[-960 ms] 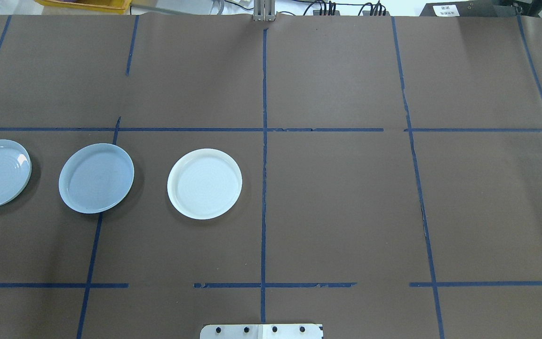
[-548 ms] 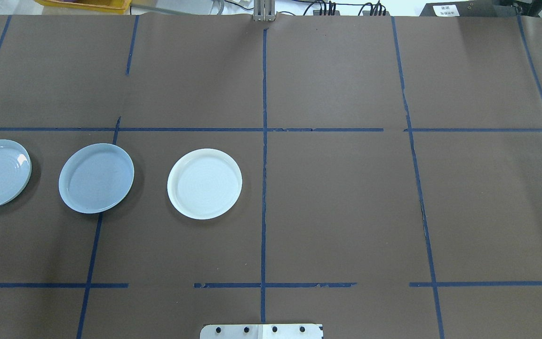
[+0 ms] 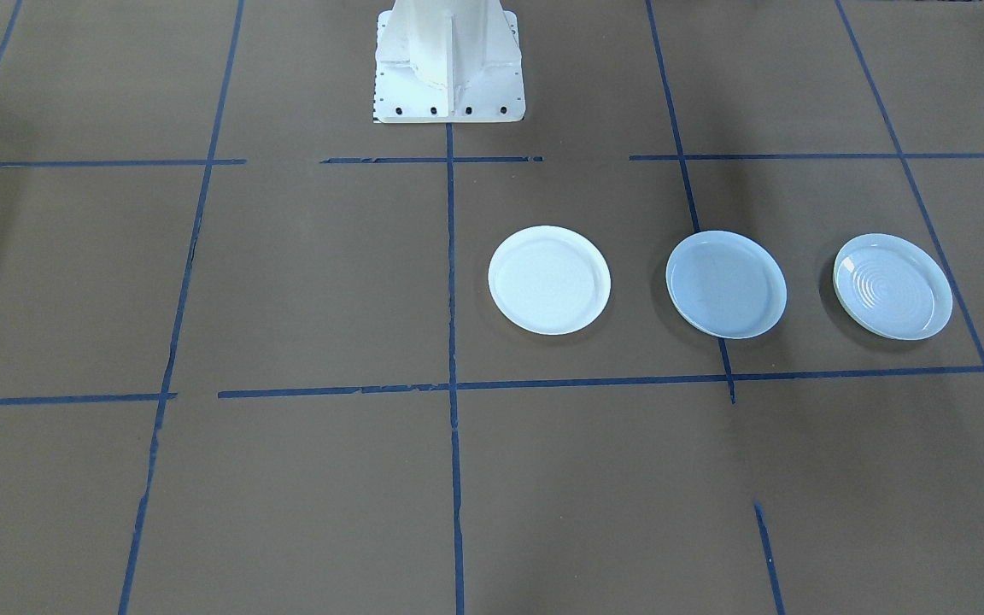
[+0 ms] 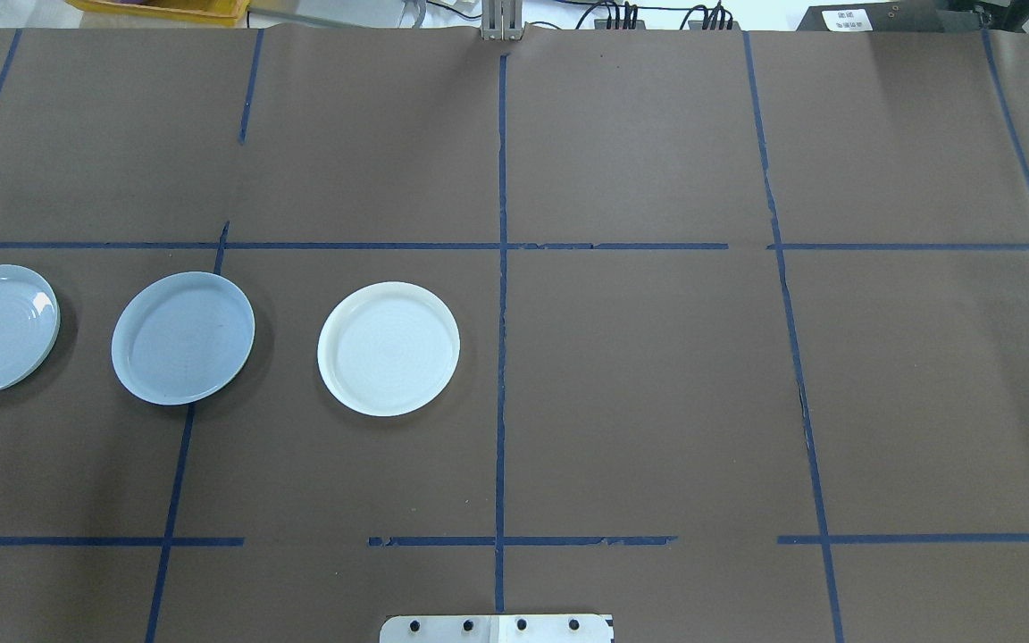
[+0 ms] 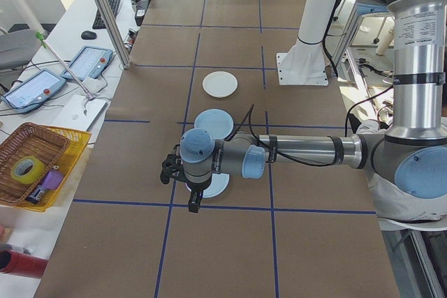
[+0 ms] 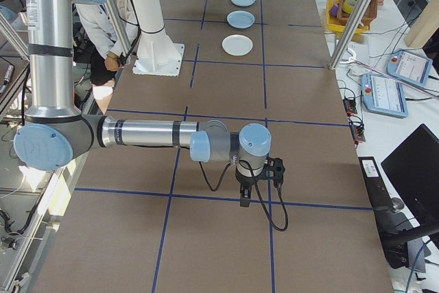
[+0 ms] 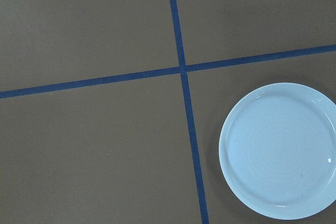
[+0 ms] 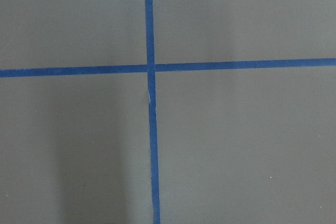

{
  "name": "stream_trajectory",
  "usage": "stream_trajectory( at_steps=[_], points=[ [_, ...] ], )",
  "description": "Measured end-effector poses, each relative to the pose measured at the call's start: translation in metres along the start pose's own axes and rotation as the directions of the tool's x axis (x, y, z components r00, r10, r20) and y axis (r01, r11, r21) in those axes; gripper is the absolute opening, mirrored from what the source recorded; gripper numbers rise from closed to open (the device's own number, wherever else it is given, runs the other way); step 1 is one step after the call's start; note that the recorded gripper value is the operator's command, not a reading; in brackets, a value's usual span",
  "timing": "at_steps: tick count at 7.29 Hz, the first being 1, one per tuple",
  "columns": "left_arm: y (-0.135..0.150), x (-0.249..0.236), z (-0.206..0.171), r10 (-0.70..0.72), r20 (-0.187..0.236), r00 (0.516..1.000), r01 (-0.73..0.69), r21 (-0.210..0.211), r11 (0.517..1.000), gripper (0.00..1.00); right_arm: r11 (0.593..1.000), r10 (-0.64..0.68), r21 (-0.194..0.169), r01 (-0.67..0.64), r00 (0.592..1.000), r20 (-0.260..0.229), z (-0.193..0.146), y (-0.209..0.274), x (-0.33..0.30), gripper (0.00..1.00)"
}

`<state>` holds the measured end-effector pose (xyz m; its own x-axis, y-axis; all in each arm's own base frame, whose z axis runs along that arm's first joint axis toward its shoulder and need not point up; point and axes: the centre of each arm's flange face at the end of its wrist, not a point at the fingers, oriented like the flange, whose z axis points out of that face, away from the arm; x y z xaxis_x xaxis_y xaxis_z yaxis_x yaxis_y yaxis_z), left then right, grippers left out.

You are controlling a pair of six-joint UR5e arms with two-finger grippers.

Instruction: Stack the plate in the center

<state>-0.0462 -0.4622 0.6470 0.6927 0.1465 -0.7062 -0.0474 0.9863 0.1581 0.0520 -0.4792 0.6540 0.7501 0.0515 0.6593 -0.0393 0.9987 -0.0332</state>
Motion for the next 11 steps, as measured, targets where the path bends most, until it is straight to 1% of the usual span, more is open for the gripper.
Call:
stream_trajectory(
  at_steps=[1, 3, 5, 6, 7, 8, 9, 10, 11],
  points=[
    [-0.001, 0.002, 0.019, -0.007, -0.006, 1.0, 0.007, -0.002, 1.0, 1.0, 1.0, 0.0, 0.0, 0.0, 1.0, -0.001, 0.0, 0.0, 0.0, 1.0],
    [0.003, 0.006, 0.073, -0.032, -0.03, 0.999, 0.032, 0.023, 0.999, 1.0, 1.0, -0.001, 0.0, 0.001, 1.0, 0.0, 0.0, 0.0, 0.0, 1.0],
    [0.013, 0.028, 0.124, -0.06, -0.081, 0.995, 0.064, 0.041, 0.997, 1.0, 1.0, 0.0, 0.0, 0.0, 1.0, 0.0, 0.0, 0.0, 0.0, 1.0],
    [0.019, 0.038, 0.142, -0.072, -0.103, 0.992, 0.076, 0.04, 0.996, 1.0, 1.0, 0.0, 0.0, 0.0, 1.0, 0.0, 0.0, 0.0, 0.0, 1.0],
    [0.025, 0.041, 0.156, -0.079, -0.114, 0.99, 0.084, 0.035, 0.996, 1.0, 1.0, 0.0, 0.0, 0.0, 1.0, 0.0, 0.0, 0.0, 0.0, 1.0],
    [0.029, 0.04, 0.165, -0.081, -0.119, 0.99, 0.085, 0.03, 0.996, 0.96, 1.0, 0.0, 0.0, 0.0, 1.0, 0.0, 0.0, 0.0, 0.0, 1.0],
    [0.03, 0.04, 0.169, -0.082, -0.121, 0.989, 0.086, 0.027, 0.996, 0.74, 1.0, -0.001, 0.0, 0.001, 1.0, 0.0, 0.0, 0.0, 0.0, 1.0],
    [0.03, 0.04, 0.171, -0.081, -0.121, 0.989, 0.085, 0.026, 0.996, 0.59, 1.0, 0.0, 0.0, 0.0, 1.0, 0.0, 0.0, 0.0, 0.0, 1.0],
    [0.029, 0.04, 0.173, -0.081, -0.122, 0.989, 0.085, 0.023, 0.996, 0.58, 1.0, 0.0, 0.0, 0.0, 1.0, 0.0, 0.0, 0.0, 0.0, 1.0]
  ],
)
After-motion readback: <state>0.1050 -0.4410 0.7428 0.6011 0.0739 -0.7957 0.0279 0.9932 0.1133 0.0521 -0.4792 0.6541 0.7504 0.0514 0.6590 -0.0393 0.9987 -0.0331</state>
